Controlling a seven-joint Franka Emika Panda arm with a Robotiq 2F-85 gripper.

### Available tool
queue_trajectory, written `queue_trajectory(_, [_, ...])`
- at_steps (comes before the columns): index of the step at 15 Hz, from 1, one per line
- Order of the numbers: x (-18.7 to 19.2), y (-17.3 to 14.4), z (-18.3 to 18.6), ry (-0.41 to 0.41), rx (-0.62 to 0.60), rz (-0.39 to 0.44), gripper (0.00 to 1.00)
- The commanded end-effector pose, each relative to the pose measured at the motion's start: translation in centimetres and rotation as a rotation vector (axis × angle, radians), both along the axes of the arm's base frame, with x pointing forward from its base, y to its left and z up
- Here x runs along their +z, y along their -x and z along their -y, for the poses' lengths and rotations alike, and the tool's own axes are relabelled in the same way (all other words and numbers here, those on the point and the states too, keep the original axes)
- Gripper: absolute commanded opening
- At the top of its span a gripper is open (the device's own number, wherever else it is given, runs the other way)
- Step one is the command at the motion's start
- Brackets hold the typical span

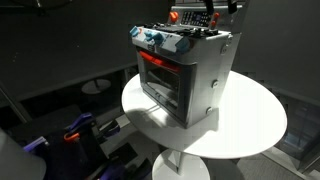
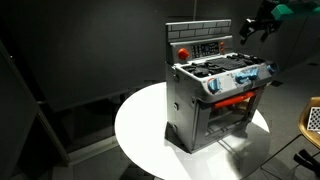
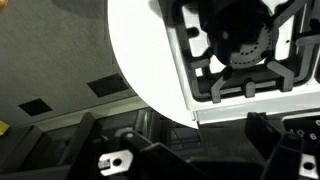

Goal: Press the top button on the right side of the stove.

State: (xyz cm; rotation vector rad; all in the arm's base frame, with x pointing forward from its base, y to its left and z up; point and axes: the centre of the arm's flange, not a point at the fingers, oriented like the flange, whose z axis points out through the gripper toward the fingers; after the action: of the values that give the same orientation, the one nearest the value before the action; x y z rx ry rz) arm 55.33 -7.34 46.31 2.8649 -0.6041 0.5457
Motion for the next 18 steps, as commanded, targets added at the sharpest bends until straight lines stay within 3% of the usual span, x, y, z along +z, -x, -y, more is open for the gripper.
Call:
queue_trajectory(1, [-0.1, -2.3, -0.9, 0.01, -0.04, 0.024, 1.0])
queue_trajectory(18, [-1.3, -6.8, -2.6, 0.026, -0.07, 0.054, 1.0])
